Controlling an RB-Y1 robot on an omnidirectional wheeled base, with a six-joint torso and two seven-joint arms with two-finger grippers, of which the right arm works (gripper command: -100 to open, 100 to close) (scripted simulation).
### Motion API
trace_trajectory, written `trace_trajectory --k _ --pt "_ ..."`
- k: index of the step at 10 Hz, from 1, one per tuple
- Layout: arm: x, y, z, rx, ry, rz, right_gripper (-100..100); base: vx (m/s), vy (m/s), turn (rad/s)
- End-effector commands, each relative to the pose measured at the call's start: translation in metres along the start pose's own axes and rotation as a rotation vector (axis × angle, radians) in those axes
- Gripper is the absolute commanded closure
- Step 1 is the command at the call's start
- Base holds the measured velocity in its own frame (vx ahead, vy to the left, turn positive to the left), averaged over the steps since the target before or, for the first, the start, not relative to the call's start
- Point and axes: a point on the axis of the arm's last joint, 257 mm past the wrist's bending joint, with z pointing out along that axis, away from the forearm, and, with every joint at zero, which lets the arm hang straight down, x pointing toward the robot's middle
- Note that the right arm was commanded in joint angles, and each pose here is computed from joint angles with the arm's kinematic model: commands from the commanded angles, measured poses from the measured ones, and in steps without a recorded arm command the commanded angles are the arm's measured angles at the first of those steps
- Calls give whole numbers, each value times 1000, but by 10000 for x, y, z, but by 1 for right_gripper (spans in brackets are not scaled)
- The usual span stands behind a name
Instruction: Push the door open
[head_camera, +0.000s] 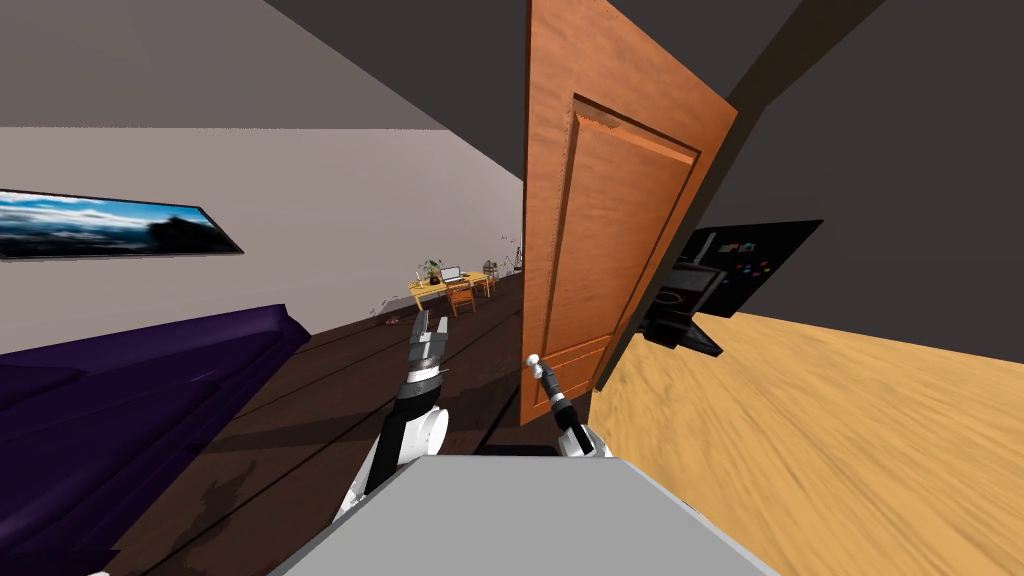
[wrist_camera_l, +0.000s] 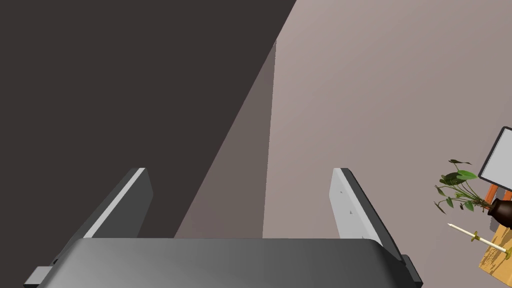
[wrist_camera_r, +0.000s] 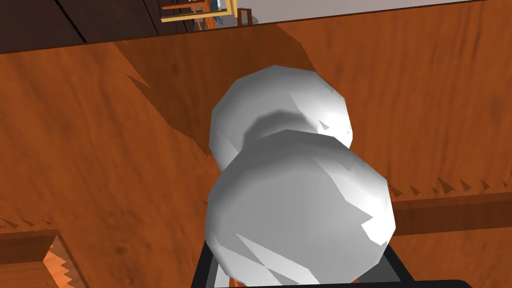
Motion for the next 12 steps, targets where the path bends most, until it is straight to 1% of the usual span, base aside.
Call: trace_trajectory --k 1,2,3,4,6,7,8,9,10,11,12 --pt "37 39 38 -11 3 61 100 45 20 -64" --pt "37 39 38 -11 3 63 100 40 18 -27" --pt "56 38 51 -11 2 112 100 48 12 -49" --pt "56 38 51 -11 2 114 100 33 18 -24" --pt "94 35 76 -10 1 197 100 46 42 -75" --pt "94 35 76 -10 1 216 100 45 32 -36" --pt "113 33 88 -10 1 260 100 45 18 -50" --pt "113 33 88 -10 1 267 100 39 14 -18" --pt "131 32 100 -9 0 316 100 41 20 -51" --pt "131 32 100 -9 0 318 100 39 21 -30" --pt "150 30 112 -9 -1 366 100 47 25 -52"
